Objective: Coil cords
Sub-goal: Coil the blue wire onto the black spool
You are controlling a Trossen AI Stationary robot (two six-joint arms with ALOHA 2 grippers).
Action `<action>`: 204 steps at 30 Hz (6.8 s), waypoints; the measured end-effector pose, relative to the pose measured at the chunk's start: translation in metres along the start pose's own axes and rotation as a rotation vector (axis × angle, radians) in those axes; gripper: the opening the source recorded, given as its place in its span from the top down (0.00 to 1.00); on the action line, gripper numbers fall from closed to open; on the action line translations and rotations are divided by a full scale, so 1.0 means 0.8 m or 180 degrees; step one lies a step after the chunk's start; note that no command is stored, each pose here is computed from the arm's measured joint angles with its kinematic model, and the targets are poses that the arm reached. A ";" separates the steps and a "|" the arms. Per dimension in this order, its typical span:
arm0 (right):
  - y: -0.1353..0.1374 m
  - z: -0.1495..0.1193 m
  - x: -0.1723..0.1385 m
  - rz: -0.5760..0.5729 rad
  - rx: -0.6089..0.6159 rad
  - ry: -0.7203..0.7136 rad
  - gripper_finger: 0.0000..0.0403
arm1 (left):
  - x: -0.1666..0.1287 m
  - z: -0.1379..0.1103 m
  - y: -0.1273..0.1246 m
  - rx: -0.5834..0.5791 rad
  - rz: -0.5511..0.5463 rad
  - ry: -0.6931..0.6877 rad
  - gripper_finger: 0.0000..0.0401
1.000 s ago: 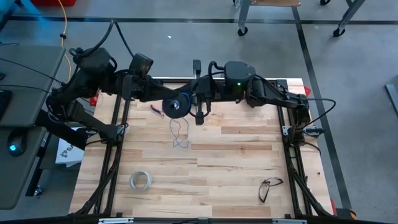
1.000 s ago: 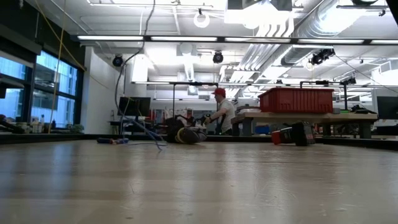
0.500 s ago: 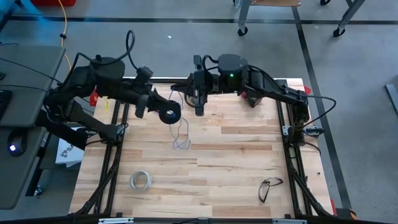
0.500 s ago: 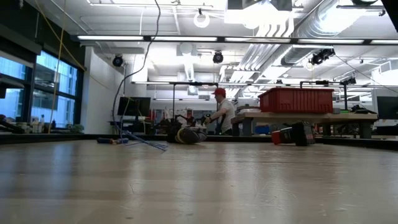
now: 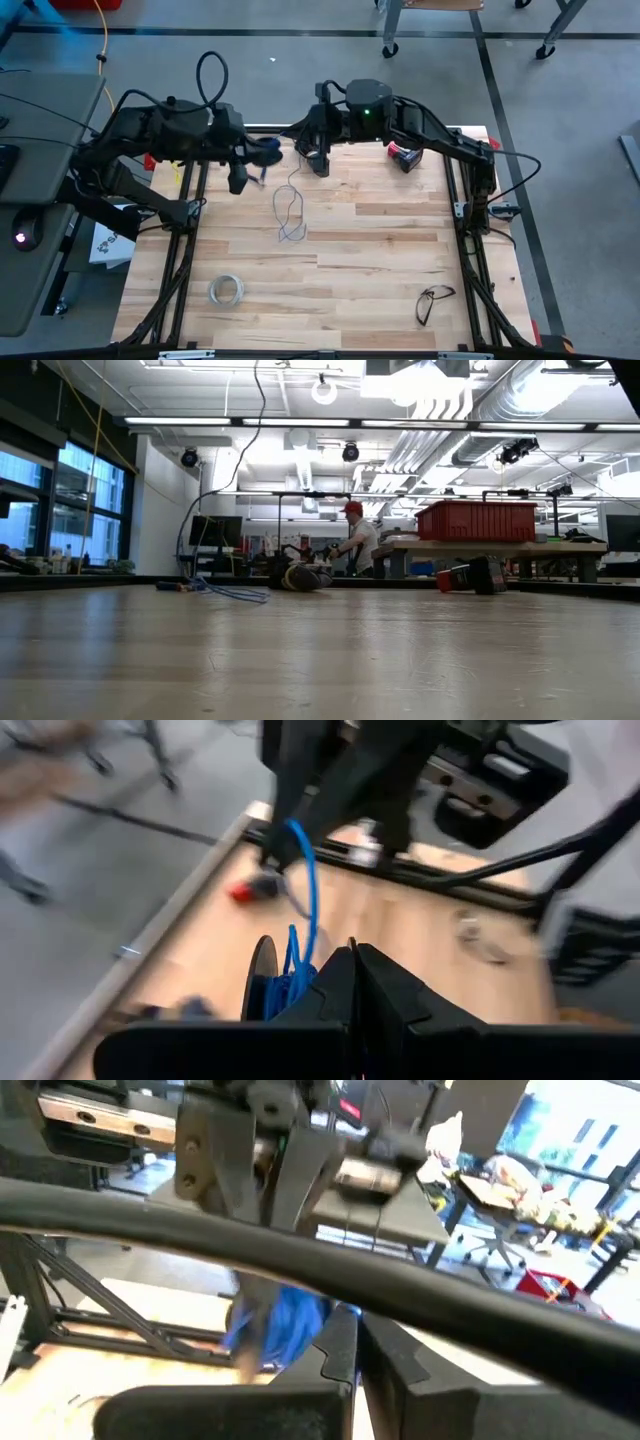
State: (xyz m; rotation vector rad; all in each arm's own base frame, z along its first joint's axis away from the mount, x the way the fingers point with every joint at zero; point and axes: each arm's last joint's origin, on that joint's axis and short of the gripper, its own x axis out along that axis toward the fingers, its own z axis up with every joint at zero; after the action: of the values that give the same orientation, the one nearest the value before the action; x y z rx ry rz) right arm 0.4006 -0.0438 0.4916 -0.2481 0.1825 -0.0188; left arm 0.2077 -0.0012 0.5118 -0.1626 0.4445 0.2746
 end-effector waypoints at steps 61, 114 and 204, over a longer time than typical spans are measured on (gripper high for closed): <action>-0.027 -0.023 -0.036 0.0140 0.1299 0.0721 0.50 | -0.047 0.048 0.011 0.1248 0.0716 -0.1402 1.00; -0.034 -0.023 -0.035 -0.0351 0.0253 0.0790 0.62 | -0.046 0.050 0.012 0.1157 0.0862 -0.1441 1.00; -0.022 -0.007 -0.067 0.0136 0.0379 0.0674 0.71 | -0.042 0.060 0.004 0.0977 0.0396 -0.1745 1.00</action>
State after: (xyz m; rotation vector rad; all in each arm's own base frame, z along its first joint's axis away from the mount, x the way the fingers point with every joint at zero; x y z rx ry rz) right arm 0.3466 -0.0601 0.4999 -0.1230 0.3960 -0.0134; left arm 0.1970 0.0044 0.5694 0.2400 -0.0520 0.3549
